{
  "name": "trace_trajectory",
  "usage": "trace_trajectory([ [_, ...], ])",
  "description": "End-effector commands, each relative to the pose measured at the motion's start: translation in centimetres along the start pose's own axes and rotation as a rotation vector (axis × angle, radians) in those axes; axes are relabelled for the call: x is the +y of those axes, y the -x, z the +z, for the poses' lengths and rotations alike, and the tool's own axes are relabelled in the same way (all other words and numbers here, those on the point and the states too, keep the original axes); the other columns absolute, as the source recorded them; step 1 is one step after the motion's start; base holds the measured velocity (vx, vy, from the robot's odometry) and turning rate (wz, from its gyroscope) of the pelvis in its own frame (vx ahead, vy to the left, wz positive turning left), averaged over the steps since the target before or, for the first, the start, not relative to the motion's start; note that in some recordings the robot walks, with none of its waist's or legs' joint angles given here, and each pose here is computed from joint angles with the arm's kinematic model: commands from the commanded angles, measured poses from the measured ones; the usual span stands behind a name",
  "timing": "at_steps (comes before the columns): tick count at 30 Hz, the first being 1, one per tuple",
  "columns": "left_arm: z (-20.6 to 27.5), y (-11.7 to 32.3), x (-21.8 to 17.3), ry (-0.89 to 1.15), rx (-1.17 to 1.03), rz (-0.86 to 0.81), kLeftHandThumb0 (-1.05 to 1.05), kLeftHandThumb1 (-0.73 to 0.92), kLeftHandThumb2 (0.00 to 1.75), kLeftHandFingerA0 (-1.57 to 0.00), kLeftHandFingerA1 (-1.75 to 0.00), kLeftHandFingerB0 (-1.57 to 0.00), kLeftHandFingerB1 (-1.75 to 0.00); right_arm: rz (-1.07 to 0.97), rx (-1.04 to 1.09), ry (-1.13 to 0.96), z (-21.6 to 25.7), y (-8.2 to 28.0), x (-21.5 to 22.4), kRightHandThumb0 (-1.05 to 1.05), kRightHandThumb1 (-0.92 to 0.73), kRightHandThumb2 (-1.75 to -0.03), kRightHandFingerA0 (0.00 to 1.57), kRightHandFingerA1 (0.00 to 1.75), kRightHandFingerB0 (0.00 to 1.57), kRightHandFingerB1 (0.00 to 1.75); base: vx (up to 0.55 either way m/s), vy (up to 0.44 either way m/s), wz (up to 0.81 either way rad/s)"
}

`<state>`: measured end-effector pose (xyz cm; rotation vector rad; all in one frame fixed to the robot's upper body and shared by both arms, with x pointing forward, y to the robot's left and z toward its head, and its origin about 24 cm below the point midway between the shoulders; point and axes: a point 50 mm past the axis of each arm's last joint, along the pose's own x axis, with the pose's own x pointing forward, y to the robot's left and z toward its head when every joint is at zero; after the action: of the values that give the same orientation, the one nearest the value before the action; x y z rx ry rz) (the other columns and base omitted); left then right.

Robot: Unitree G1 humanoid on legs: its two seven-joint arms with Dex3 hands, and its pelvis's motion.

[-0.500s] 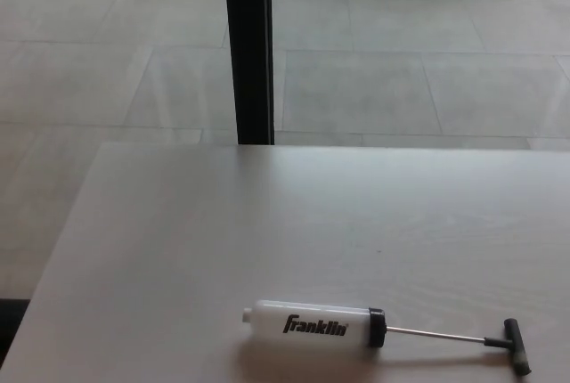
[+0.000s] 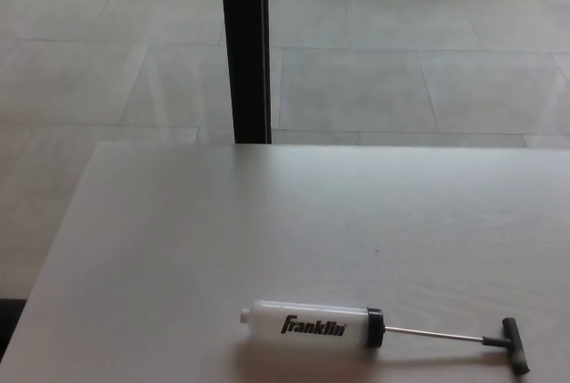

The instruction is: The robot uses its left hand to lift the air pump kept on the middle of the desk and use the right hand to compress the handle

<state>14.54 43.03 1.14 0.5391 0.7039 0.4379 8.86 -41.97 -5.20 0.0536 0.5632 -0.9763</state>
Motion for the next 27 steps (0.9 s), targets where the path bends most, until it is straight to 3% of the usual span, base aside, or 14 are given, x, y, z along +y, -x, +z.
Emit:
trace_trajectory([
  [1, 16.7, 4.9, -4.8, -0.607, -0.762, 0.125, -0.83, 0.74, 0.63, -0.33, -0.50, -0.34, -0.36, -0.043, -0.119, -0.133, 2.5, -0.5, -1.2, -0.77, -0.86, -0.66, 0.57, 0.68, 0.22, 0.40, 0.00, 0.000, 0.00],
  [9, 22.5, 10.5, -12.2, -0.697, -1.189, 0.001, -0.84, 0.55, 0.76, -0.40, -0.53, -0.33, -0.41, 0.113, -0.352, -0.095, 6.6, -0.4, 1.6, -0.70, -0.85, -0.65, 0.59, 0.63, 0.29, 0.34, 0.00, 0.000, 0.00],
  [10, 22.6, 10.8, -12.8, -0.722, -1.207, -0.012, -0.79, 0.70, 0.62, -0.41, -0.51, -0.35, -0.34, 0.123, -0.362, -0.092, 6.7, -0.3, 1.7, -0.69, -0.68, -1.05, 0.53, 0.69, 0.24, 0.50, 0.00, 0.000, 0.00],
  [11, 22.7, 11.3, -13.6, -0.750, -1.250, -0.026, -0.79, 0.70, 0.62, -0.43, -0.52, -0.37, -0.34, 0.139, -0.377, -0.102, 6.9, -0.2, 1.8, -0.67, -0.84, -0.66, 0.53, 0.64, 0.32, 0.34, 0.00, 0.000, 0.00],
  [12, 22.7, 11.8, -14.5, -0.774, -1.290, -0.053, -0.79, 0.69, 0.61, -0.41, -0.55, -0.36, -0.35, 0.144, -0.394, -0.097, 7.3, -0.2, 2.0, -0.66, -0.66, -1.05, 0.51, 0.70, 0.26, 0.50, 0.00, 0.000, 0.00],
  [13, 22.5, 12.4, -15.9, -0.805, -1.329, -0.104, -0.79, 0.67, 0.61, -0.42, -0.56, -0.39, -0.35, 0.150, -0.420, -0.093, 7.7, -0.1, 2.2, -0.68, -0.84, -0.66, 0.56, 0.66, 0.35, 0.36, 0.00, 0.000, 0.00],
  [14, 22.3, 12.8, -17.0, -0.817, -1.361, -0.137, -0.78, 0.50, 0.92, -0.39, -0.61, -0.34, -0.48, 0.162, -0.443, -0.075, 8.0, 0.0, 2.4, -0.68, -0.85, -0.65, 0.55, 0.68, 0.35, 0.37, 0.00, 0.000, 0.00],
  [15, 22.1, 13.1, -17.9, -0.830, -1.388, -0.164, -0.78, 0.51, 0.92, -0.39, -0.62, -0.33, -0.48, 0.170, -0.452, -0.072, 8.2, 0.1, 2.6, -0.71, -0.69, -1.06, 0.55, 0.72, 0.29, 0.51, 0.00, 0.000, 0.00],
  [16, 22.0, 13.4, -18.4, -0.842, -1.398, -0.183, -0.80, 0.65, 0.60, -0.41, -0.59, -0.40, -0.38, 0.173, -0.457, -0.072, 8.4, 0.1, 2.6, -0.73, -0.69, -1.07, 0.54, 0.71, 0.29, 0.50, 0.00, 0.000, 0.00],
  [18, 22.1, 13.6, -19.0, -0.854, -1.401, -0.197, -0.80, 0.65, 0.60, -0.41, -0.59, -0.40, -0.38, 0.176, -0.462, -0.070, 8.4, 0.1, 2.7, -0.73, -0.69, -1.07, 0.54, 0.71, 0.29, 0.50, 0.00, 0.000, 0.00],
  [19, 21.6, 14.1, -20.4, -0.844, -1.421, -0.243, -0.83, 0.65, 0.61, -0.45, -0.57, -0.41, -0.38, 0.182, -0.481, -0.067, 8.7, 0.4, 2.9, -0.69, -0.84, -0.65, 0.58, 0.66, 0.37, 0.36, 0.00, 0.000, 0.00],
  [24, 21.0, 15.7, -23.1, -0.895, -1.460, -0.360, -0.84, 0.71, 0.61, -0.38, -0.61, -0.36, -0.39, 0.204, -0.500, -0.074, 9.1, 0.7, 3.6, -0.66, -0.84, -0.66, 0.57, 0.67, 0.37, 0.35, 0.00, 0.000, 0.00],
  [25, 21.0, 16.0, -23.6, -0.894, -1.497, -0.350, -0.82, 0.69, 0.61, -0.40, -0.64, -0.37, -0.42, 0.216, -0.518, -0.080, 9.4, 1.0, 3.7, -0.66, -0.68, -1.05, 0.54, 0.73, 0.28, 0.51, 0.00, 0.000, 0.00],
  [27, 21.3, 16.4, -24.1, -0.896, -1.536, -0.329, -0.81, 0.70, 0.61, -0.39, -0.68, -0.34, -0.46, 0.243, -0.559, -0.078, 10.2, 1.4, 4.1, -0.66, -0.70, -1.06, 0.52, 0.73, 0.25, 0.50, 0.00, 0.000, 0.00],
])
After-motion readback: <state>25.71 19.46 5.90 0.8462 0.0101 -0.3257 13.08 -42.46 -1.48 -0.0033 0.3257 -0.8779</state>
